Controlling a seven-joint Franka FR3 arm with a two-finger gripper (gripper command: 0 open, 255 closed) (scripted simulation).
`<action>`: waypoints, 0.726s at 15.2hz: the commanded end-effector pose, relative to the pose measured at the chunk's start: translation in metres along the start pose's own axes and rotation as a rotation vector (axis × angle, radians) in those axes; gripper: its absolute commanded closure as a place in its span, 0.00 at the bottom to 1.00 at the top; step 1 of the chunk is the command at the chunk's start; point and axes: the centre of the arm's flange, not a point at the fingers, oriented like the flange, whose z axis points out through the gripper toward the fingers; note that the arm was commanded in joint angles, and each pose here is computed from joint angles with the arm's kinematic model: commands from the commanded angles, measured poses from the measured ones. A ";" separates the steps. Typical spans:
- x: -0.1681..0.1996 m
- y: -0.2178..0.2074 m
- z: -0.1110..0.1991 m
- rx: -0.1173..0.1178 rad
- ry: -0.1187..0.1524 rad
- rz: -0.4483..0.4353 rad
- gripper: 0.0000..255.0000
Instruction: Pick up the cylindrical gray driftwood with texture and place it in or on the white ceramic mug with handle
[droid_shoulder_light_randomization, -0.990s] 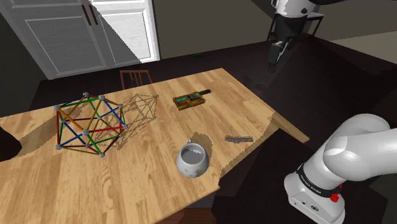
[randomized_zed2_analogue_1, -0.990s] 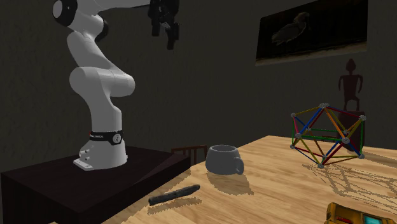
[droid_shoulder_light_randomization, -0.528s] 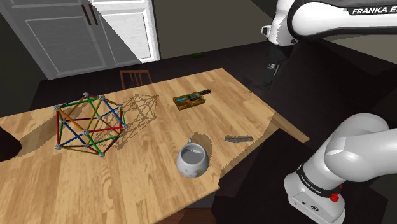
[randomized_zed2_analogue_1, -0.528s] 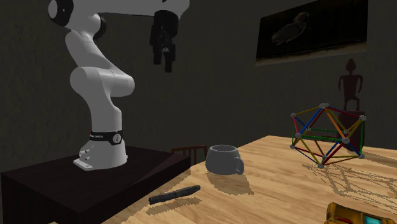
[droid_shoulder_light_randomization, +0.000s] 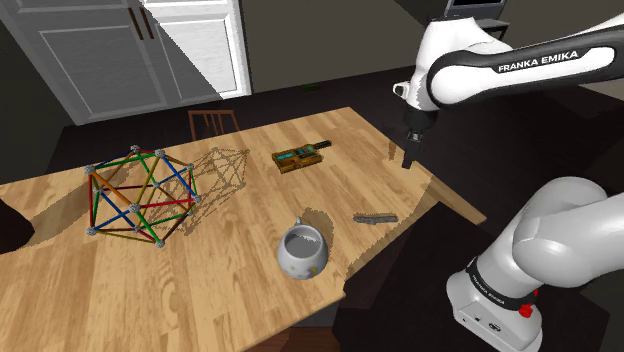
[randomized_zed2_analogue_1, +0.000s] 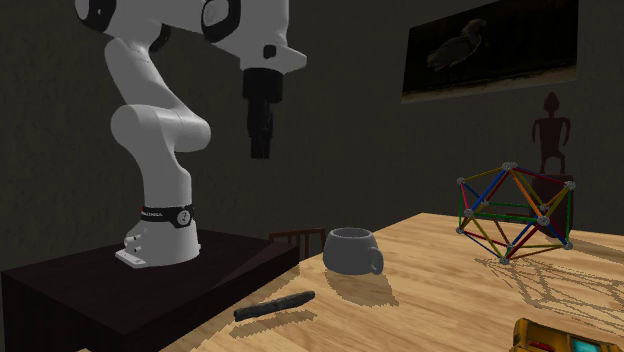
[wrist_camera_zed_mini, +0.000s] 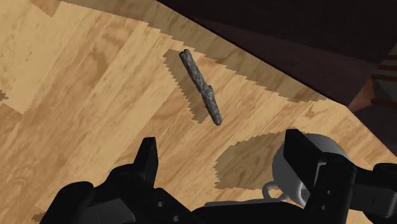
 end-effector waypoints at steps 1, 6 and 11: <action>0.003 0.006 0.028 0.017 0.006 -0.054 0.00; 0.013 0.017 0.093 0.062 0.015 -0.182 0.00; 0.025 0.023 0.159 0.107 0.024 -0.311 0.00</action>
